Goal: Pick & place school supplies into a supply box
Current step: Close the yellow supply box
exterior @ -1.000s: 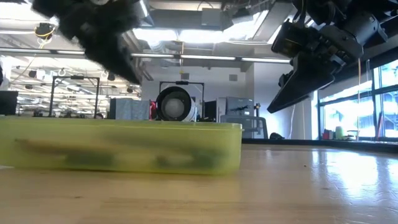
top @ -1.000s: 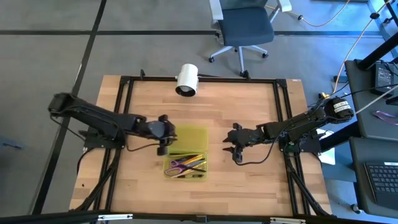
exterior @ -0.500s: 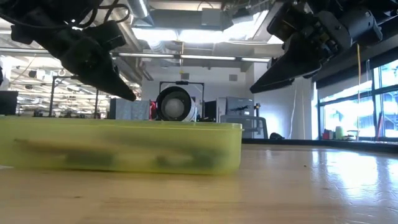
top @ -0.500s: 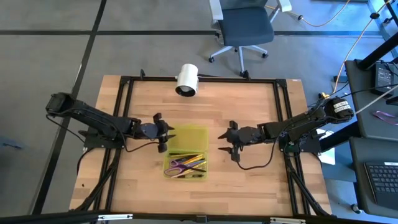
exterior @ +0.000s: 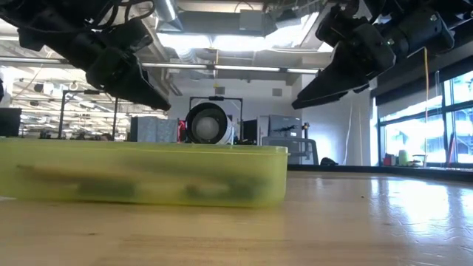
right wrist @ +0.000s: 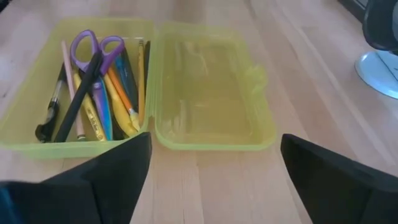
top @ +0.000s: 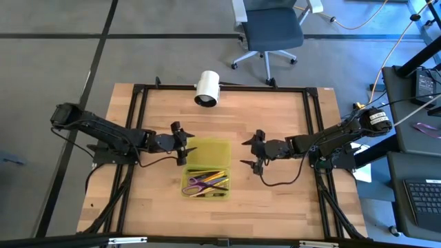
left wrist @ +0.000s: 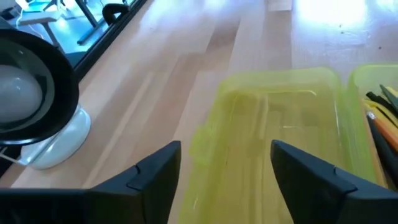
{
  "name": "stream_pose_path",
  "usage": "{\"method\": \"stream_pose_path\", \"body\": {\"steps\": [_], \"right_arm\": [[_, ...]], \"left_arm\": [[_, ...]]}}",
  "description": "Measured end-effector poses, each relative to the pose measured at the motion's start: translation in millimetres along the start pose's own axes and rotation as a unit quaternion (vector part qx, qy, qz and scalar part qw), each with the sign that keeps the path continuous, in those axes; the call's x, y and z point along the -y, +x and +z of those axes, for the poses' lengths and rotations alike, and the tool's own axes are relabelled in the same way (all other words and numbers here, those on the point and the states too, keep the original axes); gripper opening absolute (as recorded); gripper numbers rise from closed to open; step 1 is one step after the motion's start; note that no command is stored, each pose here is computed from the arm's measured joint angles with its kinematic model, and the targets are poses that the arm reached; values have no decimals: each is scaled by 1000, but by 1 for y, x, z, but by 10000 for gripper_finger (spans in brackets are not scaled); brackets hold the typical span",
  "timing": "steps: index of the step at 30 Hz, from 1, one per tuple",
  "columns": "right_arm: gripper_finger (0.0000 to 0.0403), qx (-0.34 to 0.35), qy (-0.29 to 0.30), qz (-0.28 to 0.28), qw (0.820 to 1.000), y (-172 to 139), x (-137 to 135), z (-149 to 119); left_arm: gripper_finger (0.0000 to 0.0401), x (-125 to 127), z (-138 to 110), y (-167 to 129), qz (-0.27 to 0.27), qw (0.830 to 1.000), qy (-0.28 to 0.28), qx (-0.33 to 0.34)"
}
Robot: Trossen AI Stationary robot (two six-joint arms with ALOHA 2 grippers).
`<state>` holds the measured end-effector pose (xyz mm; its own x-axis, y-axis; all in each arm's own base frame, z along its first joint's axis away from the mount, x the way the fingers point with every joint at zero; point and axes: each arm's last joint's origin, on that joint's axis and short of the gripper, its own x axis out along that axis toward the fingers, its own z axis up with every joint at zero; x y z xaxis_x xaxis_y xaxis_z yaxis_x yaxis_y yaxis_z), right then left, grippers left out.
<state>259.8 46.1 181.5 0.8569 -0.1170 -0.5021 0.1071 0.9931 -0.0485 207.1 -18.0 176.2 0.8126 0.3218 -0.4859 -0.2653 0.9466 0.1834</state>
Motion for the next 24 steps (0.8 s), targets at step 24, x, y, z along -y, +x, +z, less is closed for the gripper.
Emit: {"method": "stream_pose_path", "body": {"steps": [24], "right_arm": [[360,-57,54,33,996,27,24,-16]], "left_arm": [[301,-9,-29,-35,-108,977,-87,-160]]}}
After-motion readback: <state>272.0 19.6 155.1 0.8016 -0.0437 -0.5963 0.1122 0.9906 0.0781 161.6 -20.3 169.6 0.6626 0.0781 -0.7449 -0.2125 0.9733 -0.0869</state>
